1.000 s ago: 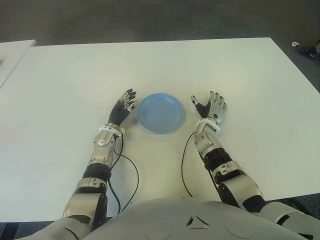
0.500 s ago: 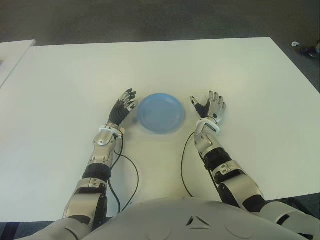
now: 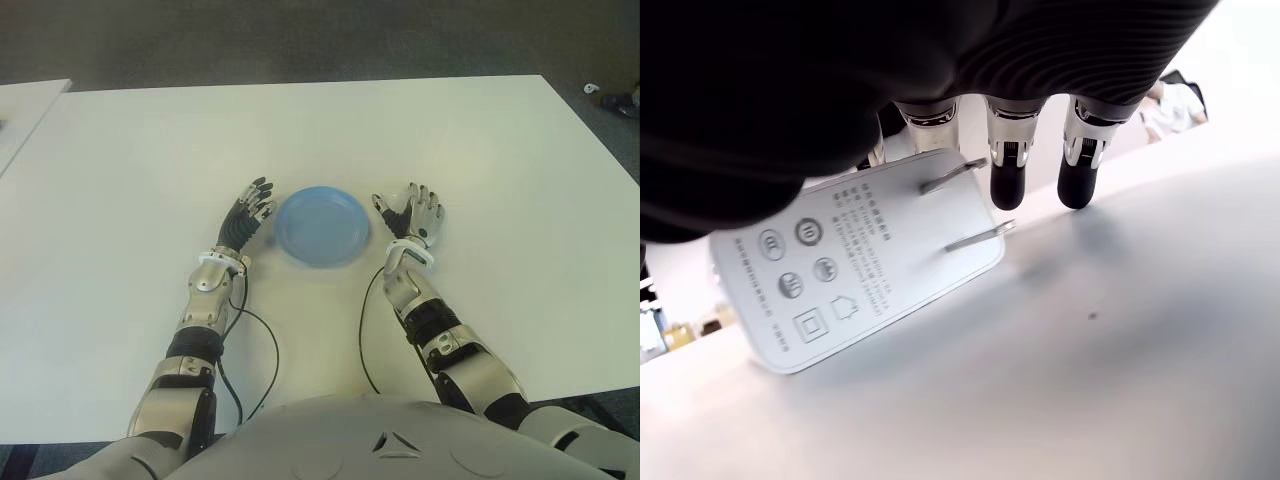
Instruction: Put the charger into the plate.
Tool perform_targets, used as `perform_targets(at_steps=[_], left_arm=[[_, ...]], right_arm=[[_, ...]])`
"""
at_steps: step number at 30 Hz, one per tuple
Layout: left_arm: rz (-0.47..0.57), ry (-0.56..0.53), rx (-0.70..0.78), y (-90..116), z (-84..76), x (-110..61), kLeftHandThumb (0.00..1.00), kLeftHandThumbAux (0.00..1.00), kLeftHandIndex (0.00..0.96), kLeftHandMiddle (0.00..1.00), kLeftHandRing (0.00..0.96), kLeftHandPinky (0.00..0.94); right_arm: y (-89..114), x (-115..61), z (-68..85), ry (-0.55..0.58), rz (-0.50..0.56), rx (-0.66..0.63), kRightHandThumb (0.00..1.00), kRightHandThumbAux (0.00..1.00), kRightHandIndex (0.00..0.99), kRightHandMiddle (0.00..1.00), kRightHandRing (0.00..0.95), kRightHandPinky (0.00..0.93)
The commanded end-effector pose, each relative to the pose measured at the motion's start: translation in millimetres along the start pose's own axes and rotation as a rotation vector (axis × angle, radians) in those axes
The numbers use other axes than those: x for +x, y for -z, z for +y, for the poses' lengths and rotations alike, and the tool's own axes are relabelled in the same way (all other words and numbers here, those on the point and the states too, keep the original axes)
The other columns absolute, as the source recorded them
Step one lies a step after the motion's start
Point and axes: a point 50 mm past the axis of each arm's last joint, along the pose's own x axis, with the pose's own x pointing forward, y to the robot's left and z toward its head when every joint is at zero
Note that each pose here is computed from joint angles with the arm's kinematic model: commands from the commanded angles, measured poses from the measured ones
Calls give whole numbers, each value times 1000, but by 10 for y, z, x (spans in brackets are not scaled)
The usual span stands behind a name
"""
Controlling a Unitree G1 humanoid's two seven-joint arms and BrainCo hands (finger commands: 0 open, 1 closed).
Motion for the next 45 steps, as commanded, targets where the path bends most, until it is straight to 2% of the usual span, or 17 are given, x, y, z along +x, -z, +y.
perform_targets(at_steps=[1,24,45], left_arm=[[69,9,-1,135,-56,-76,0,574,76,134,112,93],[58,15,3,125,-69,-47,0,561,84,149,131,120],[59,11,1,130,-63,-45,0,559,88,152,133,114]], right_arm=[[81,-126,152,-76,25,-33,295,143,0,0,0,0],[42,-228,241,-108,-10,-66,324,139,0,0,0,0],[109,-231,280,-112,7,-84,288,139,0,0,0,0]])
